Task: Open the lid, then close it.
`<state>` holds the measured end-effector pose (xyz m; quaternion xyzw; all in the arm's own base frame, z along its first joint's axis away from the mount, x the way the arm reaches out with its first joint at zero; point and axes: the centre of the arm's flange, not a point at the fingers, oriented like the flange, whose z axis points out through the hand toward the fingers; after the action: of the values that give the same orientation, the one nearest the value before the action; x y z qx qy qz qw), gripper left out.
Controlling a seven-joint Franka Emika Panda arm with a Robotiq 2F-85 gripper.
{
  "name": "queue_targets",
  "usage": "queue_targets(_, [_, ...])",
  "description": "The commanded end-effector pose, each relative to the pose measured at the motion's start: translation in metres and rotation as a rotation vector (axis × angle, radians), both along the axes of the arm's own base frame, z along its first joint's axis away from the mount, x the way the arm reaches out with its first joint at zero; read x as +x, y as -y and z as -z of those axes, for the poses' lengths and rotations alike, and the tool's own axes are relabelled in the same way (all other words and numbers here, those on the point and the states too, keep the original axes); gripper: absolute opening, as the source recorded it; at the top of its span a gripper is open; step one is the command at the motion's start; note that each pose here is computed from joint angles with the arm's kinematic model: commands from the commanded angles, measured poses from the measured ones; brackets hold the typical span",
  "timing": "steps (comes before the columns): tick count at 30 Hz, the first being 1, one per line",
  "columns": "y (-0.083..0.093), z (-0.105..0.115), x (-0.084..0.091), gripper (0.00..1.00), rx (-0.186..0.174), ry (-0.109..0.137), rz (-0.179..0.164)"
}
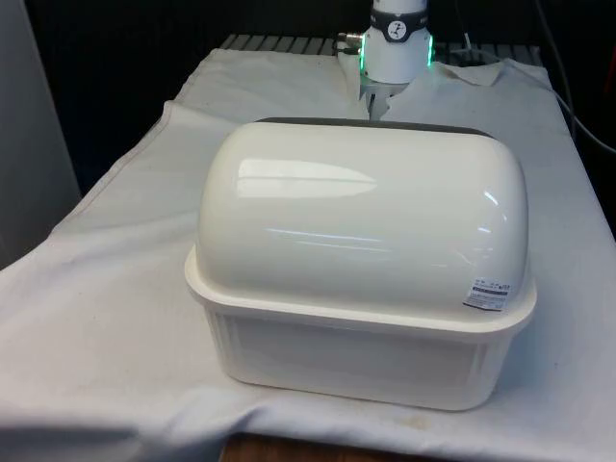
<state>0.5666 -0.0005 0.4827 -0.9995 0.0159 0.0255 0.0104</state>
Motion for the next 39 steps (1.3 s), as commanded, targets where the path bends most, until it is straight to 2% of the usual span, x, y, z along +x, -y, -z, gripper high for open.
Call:
queue_targets(1, [0.000, 0.000, 0.000, 1.00, 0.000, 0.000, 0.000])
queue_targets(4, [-0.001, -0.002, -0.009, 1.00, 0.000, 0.001, -0.002])
queue_targets(6, [-0.001, -0.002, -0.014, 0.95, 0.001, 0.001, -0.001])
queue_targets(8, [0.000, -0.002, -0.017, 0.84, 0.002, 0.001, -0.001])
queue_targets(10, [0.000, -0.002, -0.019, 0.69, 0.002, 0.002, -0.001])
queue_targets(11, [0.000, -0.002, -0.018, 0.63, 0.004, -0.005, -0.001])
queue_targets(12, [0.000, -0.002, -0.019, 0.63, 0.002, 0.002, -0.001])
queue_targets(13, [0.000, -0.002, -0.020, 0.52, 0.002, 0.002, -0.001])
queue_targets(20, [0.000, -0.002, -0.021, 0.14, 0.002, 0.002, -0.001])
queue_targets(21, [0.000, -0.001, -0.020, 0.09, 0.004, -0.005, -0.001])
queue_targets(23, [0.000, -0.001, -0.023, 0.00, 0.004, 0.006, -0.001])
queue_targets(29, [0.000, 0.006, -0.033, 0.00, 0.010, 0.029, -0.001])
queue_targets(30, [0.000, 0.008, -0.031, 0.00, 0.006, 0.011, 0.000])
queue_targets(31, [0.000, 0.008, -0.035, 0.00, 0.011, 0.033, 0.000])
queue_targets(32, [0.000, 0.012, -0.039, 0.00, 0.014, 0.045, 0.000])
queue_targets(34, [0.000, 0.014, -0.042, 0.00, 0.016, 0.057, 0.001])
queue_targets(38, [0.000, 0.019, -0.048, 0.00, 0.021, 0.079, 0.005])
queue_targets(39, [0.001, 0.019, -0.046, 0.00, 0.014, 0.063, 0.004])
